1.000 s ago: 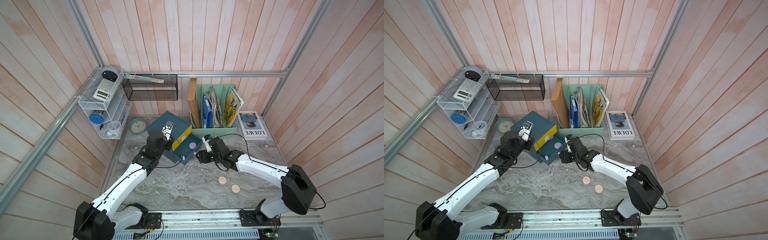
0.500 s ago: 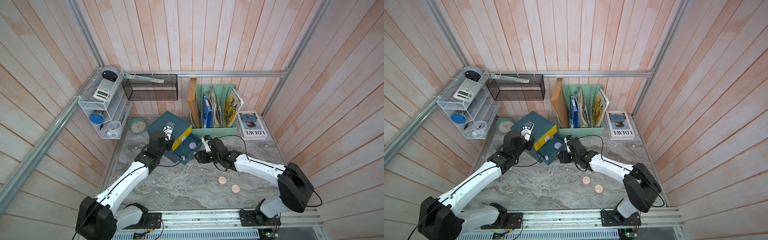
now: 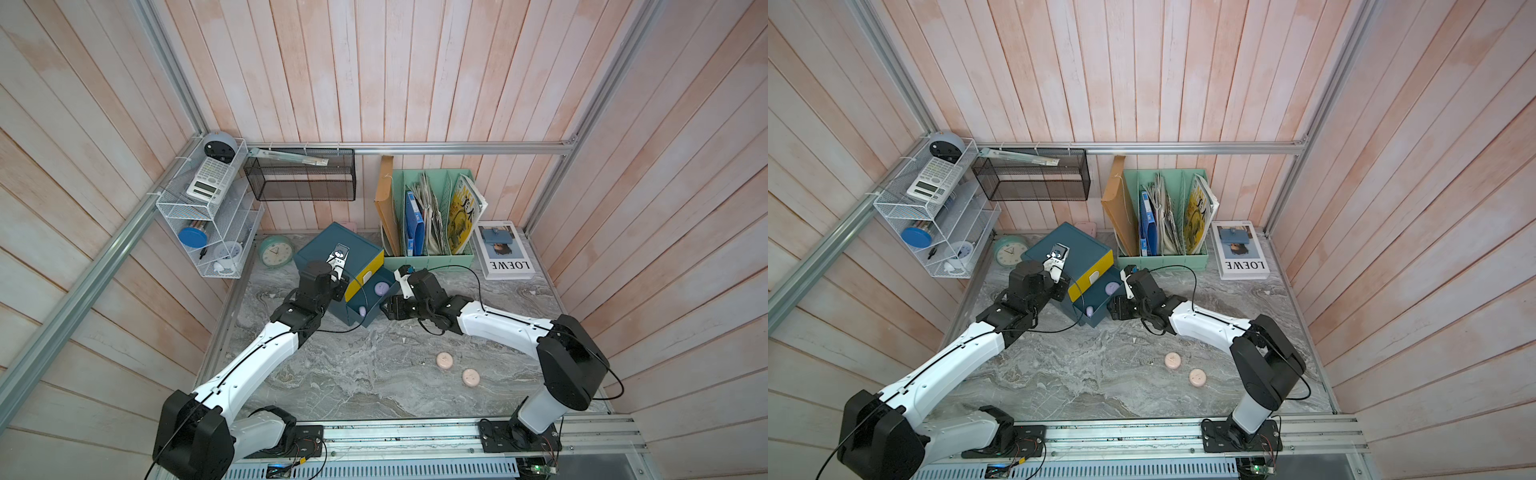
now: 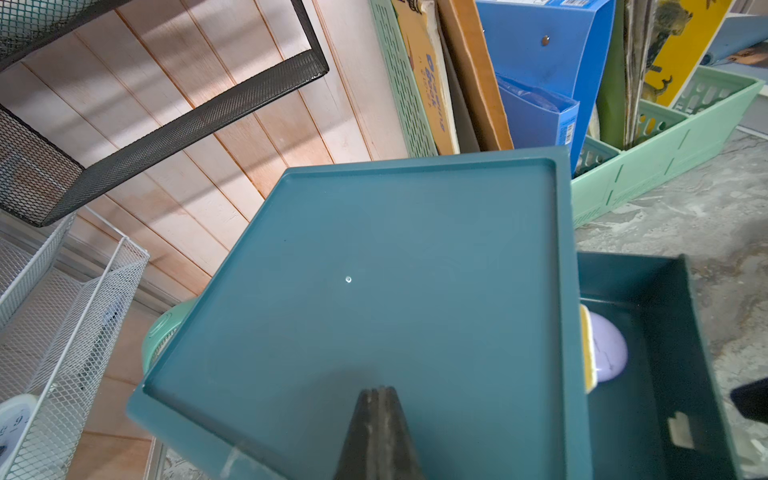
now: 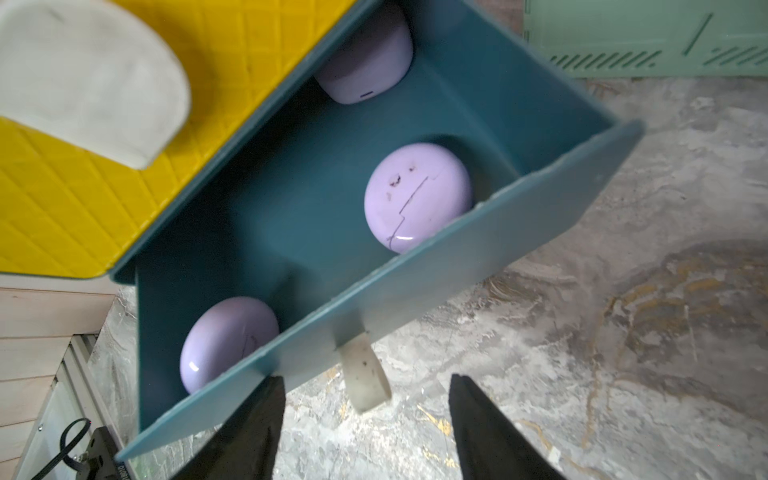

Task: Put the bluetooth earphones in the drawer according to color
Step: Close the drawer in the storage box.

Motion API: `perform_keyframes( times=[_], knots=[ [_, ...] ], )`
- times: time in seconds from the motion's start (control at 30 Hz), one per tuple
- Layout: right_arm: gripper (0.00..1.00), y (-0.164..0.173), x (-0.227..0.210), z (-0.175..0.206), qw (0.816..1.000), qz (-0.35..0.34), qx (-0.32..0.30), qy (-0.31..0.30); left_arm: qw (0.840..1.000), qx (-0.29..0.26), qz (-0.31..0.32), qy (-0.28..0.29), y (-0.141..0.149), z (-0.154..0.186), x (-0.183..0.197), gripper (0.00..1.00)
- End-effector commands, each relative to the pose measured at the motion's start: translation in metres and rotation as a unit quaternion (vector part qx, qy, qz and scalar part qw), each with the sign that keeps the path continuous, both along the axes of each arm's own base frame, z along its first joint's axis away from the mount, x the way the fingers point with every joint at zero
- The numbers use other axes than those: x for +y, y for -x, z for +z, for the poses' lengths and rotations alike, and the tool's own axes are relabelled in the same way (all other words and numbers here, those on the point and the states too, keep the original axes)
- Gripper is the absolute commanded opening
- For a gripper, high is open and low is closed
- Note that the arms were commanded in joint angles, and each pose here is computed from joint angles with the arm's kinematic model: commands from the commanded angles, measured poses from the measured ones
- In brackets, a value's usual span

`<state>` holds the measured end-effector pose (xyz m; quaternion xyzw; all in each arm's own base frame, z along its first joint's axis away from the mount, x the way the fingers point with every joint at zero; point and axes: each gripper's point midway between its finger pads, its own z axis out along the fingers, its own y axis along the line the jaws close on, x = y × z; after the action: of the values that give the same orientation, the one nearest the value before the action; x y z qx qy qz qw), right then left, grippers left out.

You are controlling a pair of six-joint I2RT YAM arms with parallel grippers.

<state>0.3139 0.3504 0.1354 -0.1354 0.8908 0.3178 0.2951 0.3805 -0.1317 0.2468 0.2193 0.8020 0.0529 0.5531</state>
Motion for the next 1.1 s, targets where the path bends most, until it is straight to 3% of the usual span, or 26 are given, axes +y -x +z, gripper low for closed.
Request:
perform_keyframes(
  times=[0.0, 1.07],
  knots=[
    [0.69, -0.012, 0.017, 0.016, 0.999, 0.004, -0.017, -0.033, 1.000, 0.013, -0.001, -0.010, -0.001, -0.005, 0.001, 0.00],
    [0.69, -0.057, 0.053, 0.012, 0.992, -0.001, 0.023, -0.126, 1.000, 0.011, -0.007, -0.015, 0.001, -0.003, 0.001, 0.00]
  ],
)
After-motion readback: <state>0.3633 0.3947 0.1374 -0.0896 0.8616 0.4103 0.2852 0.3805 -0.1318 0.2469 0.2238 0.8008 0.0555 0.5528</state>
